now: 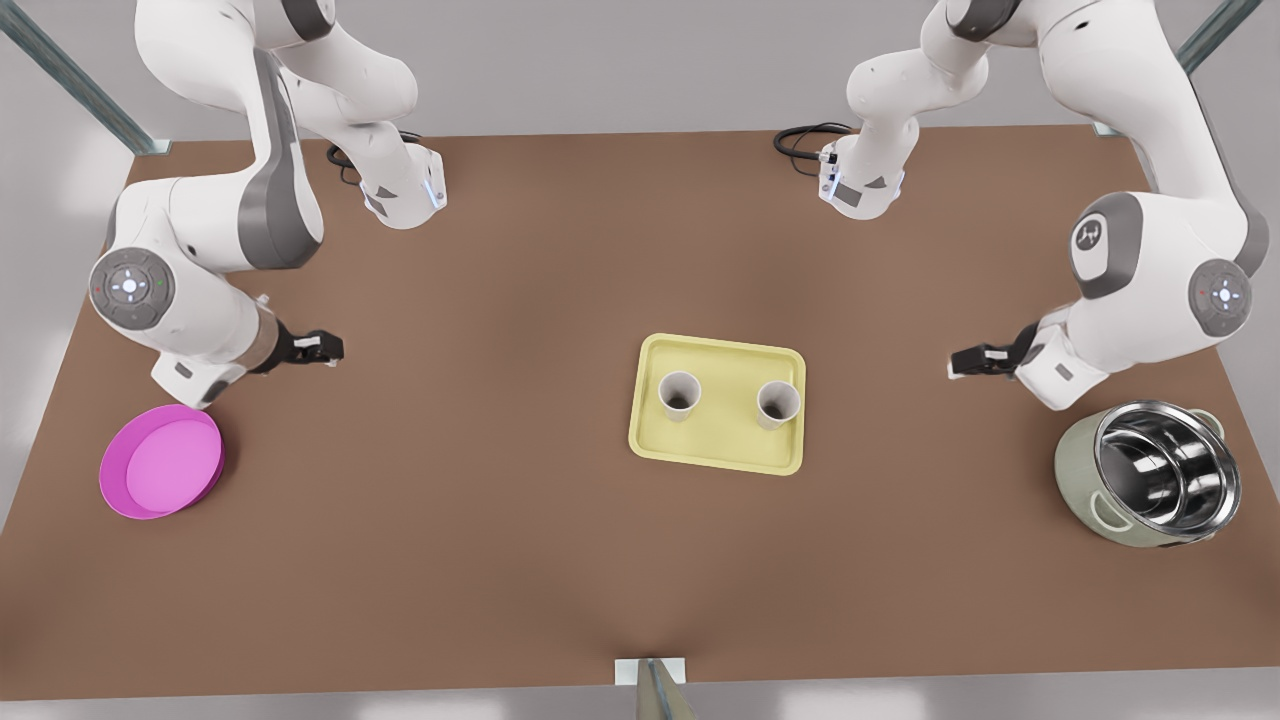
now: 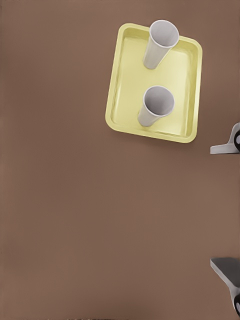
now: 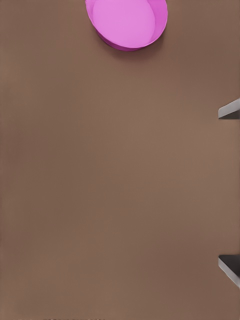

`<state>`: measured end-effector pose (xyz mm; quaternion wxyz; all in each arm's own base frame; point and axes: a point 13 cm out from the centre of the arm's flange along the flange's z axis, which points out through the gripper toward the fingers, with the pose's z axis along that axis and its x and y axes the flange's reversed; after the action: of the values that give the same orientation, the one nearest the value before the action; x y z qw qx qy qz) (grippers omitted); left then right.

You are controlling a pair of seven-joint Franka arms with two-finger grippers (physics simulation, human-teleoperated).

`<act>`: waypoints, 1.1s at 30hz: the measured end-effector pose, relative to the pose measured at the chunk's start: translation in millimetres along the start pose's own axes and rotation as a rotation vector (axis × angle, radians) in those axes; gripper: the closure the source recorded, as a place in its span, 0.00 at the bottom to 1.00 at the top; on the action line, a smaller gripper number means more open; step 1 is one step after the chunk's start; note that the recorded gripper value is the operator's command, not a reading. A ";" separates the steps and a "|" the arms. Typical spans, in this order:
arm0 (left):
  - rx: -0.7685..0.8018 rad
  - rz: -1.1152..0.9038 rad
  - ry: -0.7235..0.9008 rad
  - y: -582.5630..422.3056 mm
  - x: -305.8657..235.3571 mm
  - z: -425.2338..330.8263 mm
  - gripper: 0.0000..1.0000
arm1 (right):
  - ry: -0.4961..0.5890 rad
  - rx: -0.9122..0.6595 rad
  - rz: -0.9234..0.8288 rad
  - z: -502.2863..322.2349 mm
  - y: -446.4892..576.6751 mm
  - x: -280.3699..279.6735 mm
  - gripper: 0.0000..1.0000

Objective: Use the left arm to pick up the white IKEA cup from the tray and place it on the middle-left position; use the right arm to pick up the white IKEA cup from the tray and place it on the middle-right position

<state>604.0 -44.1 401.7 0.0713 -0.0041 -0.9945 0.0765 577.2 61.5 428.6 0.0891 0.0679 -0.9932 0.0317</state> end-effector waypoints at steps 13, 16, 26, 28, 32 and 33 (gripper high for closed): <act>-0.063 0.012 -0.068 18.7 -39.8 32.5 0.00 | -0.092 0.002 0.000 -7.8 -1.1 -22.6 0.00; -0.083 0.024 -0.075 17.9 -43.8 37.4 0.00 | -0.096 0.002 -0.002 -5.4 0.5 -26.4 0.00; -0.116 0.035 -0.091 20.2 -46.7 36.0 0.00 | -0.071 0.019 -0.184 69.5 179.3 -63.5 0.00; -0.121 0.044 -0.087 6.6 -43.3 35.6 0.00 | -0.064 0.017 -0.215 94.9 231.9 -62.9 0.00; -0.131 0.195 -0.058 -121.4 -28.7 73.3 0.00 | -0.086 0.010 -0.231 118.3 313.4 -51.6 0.00; -0.133 0.231 -0.041 -155.9 -23.9 95.9 0.00 | -0.095 0.008 -0.230 124.6 333.1 -50.1 0.00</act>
<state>614.4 -213.2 328.4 0.0411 -0.1215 -0.9916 0.0181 557.7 387.9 280.3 0.0445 0.1831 -0.9818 0.0219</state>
